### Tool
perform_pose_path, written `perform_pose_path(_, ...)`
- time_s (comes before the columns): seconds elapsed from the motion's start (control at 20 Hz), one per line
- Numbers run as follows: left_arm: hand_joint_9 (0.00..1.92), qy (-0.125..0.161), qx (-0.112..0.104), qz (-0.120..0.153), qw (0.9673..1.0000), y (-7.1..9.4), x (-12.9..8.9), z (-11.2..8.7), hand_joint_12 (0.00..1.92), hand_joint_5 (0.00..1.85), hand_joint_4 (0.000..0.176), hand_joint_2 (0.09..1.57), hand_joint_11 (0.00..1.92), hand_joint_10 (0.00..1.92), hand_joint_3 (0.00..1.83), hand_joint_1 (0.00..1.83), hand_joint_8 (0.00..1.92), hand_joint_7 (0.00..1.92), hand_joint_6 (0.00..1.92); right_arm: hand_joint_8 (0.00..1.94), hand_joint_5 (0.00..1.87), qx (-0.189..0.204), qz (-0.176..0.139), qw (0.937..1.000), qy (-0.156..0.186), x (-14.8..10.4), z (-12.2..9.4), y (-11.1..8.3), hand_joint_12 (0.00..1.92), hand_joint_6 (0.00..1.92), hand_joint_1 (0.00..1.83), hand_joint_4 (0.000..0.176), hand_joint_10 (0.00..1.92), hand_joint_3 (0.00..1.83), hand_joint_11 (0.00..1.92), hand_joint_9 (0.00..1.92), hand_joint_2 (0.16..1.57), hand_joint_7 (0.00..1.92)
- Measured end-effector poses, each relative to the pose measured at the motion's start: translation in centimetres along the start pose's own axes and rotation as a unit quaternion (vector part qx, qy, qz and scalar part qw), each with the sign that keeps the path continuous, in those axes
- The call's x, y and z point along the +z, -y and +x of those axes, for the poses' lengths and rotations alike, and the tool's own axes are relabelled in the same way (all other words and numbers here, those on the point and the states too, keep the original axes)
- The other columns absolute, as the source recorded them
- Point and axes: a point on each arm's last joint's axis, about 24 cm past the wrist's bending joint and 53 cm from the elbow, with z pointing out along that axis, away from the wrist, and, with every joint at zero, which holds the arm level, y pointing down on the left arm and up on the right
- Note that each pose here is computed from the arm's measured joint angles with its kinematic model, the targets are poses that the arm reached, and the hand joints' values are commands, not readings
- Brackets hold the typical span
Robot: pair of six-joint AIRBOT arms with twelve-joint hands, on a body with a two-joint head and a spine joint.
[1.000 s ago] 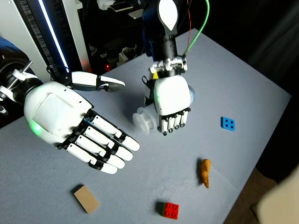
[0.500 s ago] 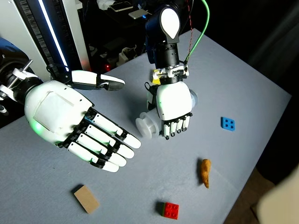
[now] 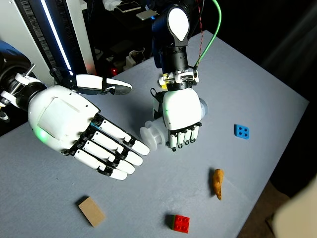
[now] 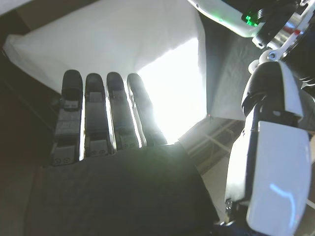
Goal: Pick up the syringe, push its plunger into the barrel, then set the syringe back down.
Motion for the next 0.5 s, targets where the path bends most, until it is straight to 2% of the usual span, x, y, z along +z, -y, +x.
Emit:
perform_pose_path(0.05,0.13,0.004,0.004,0.001,1.0000,0.03,0.02,-0.21,0.41,0.23,0.015,1.07,0.00,0.00,0.00,0.47,0.00,0.08,0.00,0.00,0.12,0.000,0.000,1.0000,-0.001,0.00,0.02,0.00,0.44,0.00,0.33,0.000,0.00,0.00,0.00,0.10,0.85,0.11)
perform_pose_path(0.1,0.11,0.004,0.005,0.003,1.0000,0.14,0.01,-0.24,0.37,0.19,0.019,1.05,0.00,0.00,0.00,0.48,0.00,0.05,0.00,0.00,0.10,-0.001,-0.001,1.0000,-0.001,0.00,0.05,-0.05,0.41,0.00,0.32,0.000,0.00,0.00,0.00,0.09,0.86,0.09)
perform_pose_path(0.2,0.02,0.000,0.001,0.003,1.0000,0.16,0.00,-0.02,0.17,0.09,0.047,1.00,0.00,0.00,0.00,0.46,0.00,0.00,0.00,0.00,0.10,-0.002,-0.002,1.0000,-0.002,-0.05,0.09,-0.03,0.41,0.00,0.32,0.000,0.00,0.00,0.00,0.09,0.85,0.09)
perform_pose_path(0.25,0.00,0.001,0.002,0.003,1.0000,0.15,0.00,-0.03,0.06,0.05,0.050,1.00,0.00,0.00,0.00,0.43,0.00,0.00,0.00,0.00,0.11,-0.001,-0.001,1.0000,-0.003,-0.04,0.16,0.02,0.43,0.00,0.33,0.000,0.00,0.00,0.00,0.09,0.85,0.10)
perform_pose_path(0.35,0.00,0.002,0.003,0.004,1.0000,0.18,0.00,-0.10,0.00,0.02,0.070,0.95,0.00,0.00,0.00,0.45,0.00,0.00,0.00,0.00,0.11,-0.003,-0.004,1.0000,-0.003,-0.05,0.15,-0.10,0.42,0.00,0.31,0.000,0.00,0.00,0.00,0.09,0.86,0.10)
perform_pose_path(0.5,0.00,0.000,0.003,0.007,1.0000,0.43,-0.13,0.09,0.00,0.00,0.084,0.89,0.00,0.00,0.00,0.41,0.00,0.00,0.00,0.00,0.11,-0.005,-0.002,1.0000,-0.006,-0.12,0.30,0.12,0.43,0.00,0.32,0.000,0.00,0.00,0.00,0.08,0.85,0.09)
